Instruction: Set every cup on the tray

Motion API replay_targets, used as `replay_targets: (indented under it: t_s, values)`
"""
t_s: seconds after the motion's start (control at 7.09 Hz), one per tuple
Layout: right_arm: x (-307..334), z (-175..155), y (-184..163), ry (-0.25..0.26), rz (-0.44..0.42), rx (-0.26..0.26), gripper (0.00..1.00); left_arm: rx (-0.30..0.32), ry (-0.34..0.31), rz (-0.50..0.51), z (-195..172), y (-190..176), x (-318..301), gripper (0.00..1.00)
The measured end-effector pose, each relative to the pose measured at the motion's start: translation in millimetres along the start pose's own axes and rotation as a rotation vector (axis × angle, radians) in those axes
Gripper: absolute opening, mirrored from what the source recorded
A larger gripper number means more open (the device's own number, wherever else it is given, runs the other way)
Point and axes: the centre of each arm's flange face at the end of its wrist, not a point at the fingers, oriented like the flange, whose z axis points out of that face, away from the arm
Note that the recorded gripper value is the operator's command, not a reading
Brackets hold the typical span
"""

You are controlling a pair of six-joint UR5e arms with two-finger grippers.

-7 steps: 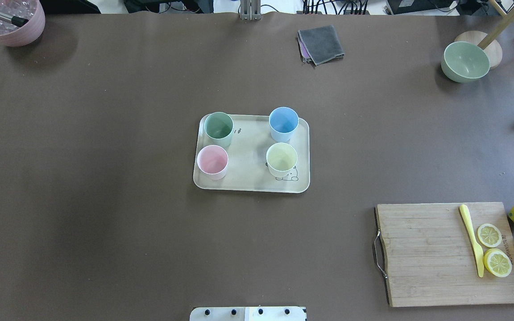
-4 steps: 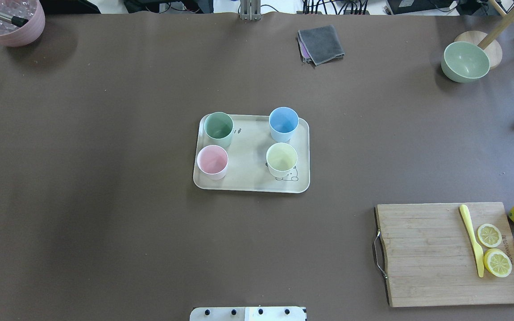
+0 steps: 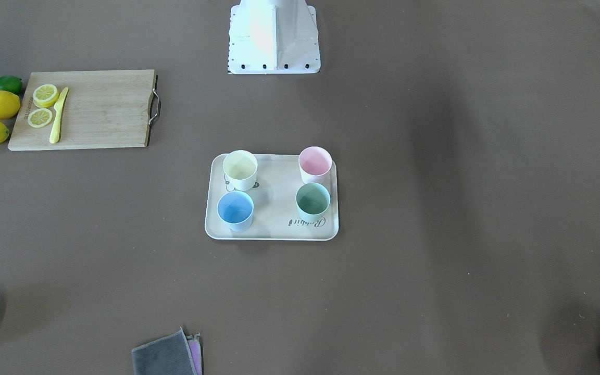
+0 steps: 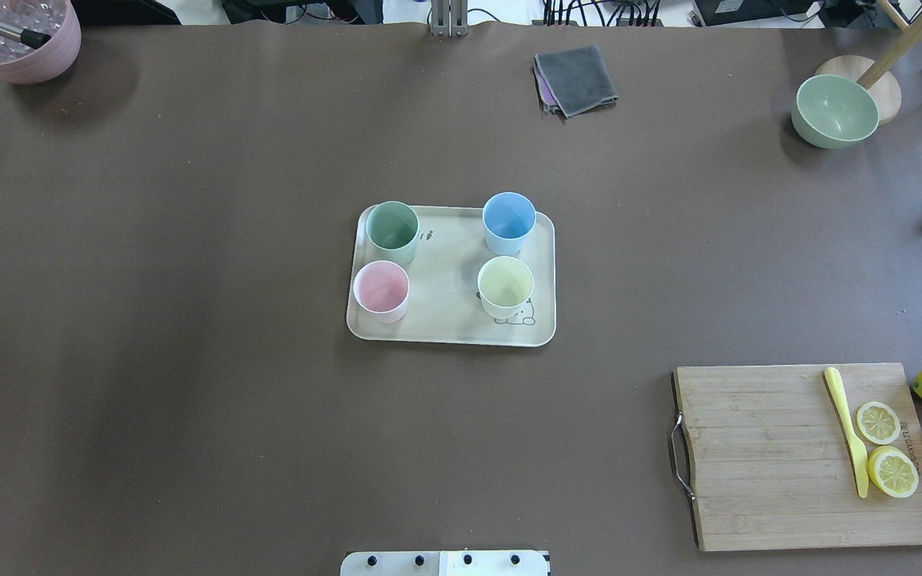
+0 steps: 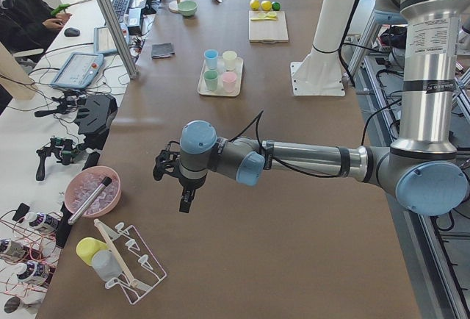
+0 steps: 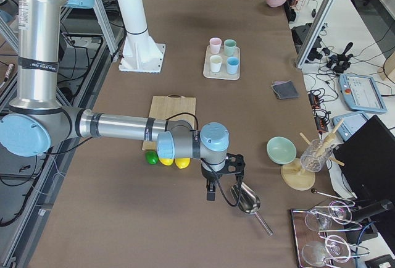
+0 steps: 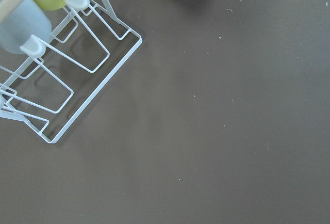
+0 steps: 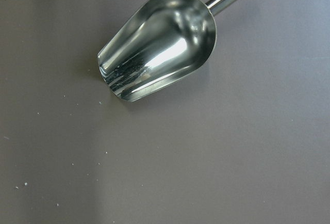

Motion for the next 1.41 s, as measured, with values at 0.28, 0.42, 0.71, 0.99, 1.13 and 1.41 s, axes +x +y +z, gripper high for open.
replay_targets:
  t_s: [0.28,0.42,0.71,0.99,1.13,1.41]
  values:
    - [-23,-18,-26,-0.017,0.028,0.012,1.0,-0.019,-0.006,-0.017,0,-3,1,0.97]
    - [-31,-20,-31,-0.036,0.037,0.008,1.0,-0.03,-0.008,-0.028,-2,-7,4,0.97]
    - [-39,-19,-34,-0.067,0.039,0.001,1.0,-0.046,-0.011,-0.04,-4,-16,8,0.97]
    - [-40,-18,-34,-0.071,0.036,-0.001,1.0,-0.048,-0.011,-0.042,-4,-17,8,0.97]
    - [-40,-18,-34,-0.071,0.036,-0.001,1.0,-0.048,-0.012,-0.042,-4,-17,8,0.97]
    - [-39,-17,-34,-0.066,0.035,0.0,1.0,-0.05,-0.012,-0.043,-3,-17,7,0.97]
